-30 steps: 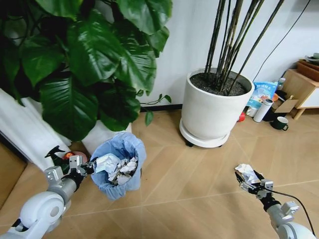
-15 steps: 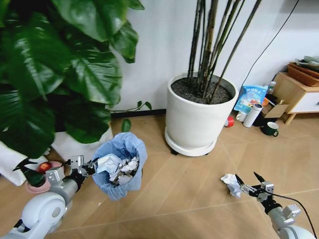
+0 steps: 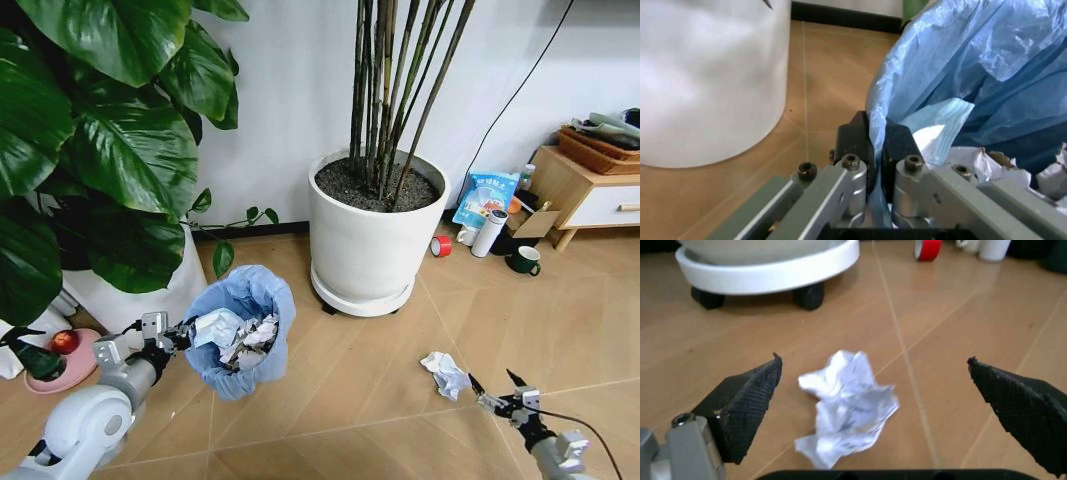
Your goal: Pick up the trash bin and place the garbage on the floor into it.
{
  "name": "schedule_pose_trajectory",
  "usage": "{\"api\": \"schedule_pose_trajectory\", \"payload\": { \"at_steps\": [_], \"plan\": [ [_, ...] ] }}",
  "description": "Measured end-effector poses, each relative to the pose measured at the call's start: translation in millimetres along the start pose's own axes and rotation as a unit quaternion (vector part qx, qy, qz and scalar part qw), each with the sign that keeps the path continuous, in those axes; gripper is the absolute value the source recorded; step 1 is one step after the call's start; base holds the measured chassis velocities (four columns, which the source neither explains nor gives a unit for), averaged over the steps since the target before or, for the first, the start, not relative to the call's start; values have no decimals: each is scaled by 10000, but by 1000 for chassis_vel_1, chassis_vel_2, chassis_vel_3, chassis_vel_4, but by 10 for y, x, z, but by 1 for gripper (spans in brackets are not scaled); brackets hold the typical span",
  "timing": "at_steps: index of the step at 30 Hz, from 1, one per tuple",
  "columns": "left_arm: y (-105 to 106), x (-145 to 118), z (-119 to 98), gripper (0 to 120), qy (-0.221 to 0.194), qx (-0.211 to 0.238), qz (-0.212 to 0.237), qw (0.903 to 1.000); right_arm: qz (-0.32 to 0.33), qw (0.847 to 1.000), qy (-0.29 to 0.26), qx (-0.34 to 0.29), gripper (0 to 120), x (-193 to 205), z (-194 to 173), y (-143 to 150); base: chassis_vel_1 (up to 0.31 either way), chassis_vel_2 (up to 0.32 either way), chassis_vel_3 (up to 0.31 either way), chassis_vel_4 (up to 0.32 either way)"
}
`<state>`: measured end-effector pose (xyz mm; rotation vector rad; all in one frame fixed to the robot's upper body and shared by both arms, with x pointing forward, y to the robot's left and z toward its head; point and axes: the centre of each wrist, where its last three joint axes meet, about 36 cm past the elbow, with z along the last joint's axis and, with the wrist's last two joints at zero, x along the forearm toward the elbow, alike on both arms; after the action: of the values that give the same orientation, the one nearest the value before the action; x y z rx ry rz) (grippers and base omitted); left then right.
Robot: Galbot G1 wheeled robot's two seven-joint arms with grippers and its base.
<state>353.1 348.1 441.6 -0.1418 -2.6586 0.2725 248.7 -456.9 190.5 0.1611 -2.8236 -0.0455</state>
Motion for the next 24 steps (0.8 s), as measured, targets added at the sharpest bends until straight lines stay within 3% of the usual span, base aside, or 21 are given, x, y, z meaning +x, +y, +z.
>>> {"api": "schedule_pose_trajectory", "payload": {
  "at_steps": [13,17,24],
  "plan": [
    [10,9,-41,0,-11,-4,-12,10000,-24,9988,365,-338,98,-371,364,115,0,0,0,0],
    [22,7,-31,0,9,-1,-36,10000,-122,9984,344,-433,77,-631,391,232,0,0,0,0],
    [33,0,-26,0,19,10,-55,10000,-53,9986,380,-369,53,-701,365,117,0,0,0,0]
  ]
}}
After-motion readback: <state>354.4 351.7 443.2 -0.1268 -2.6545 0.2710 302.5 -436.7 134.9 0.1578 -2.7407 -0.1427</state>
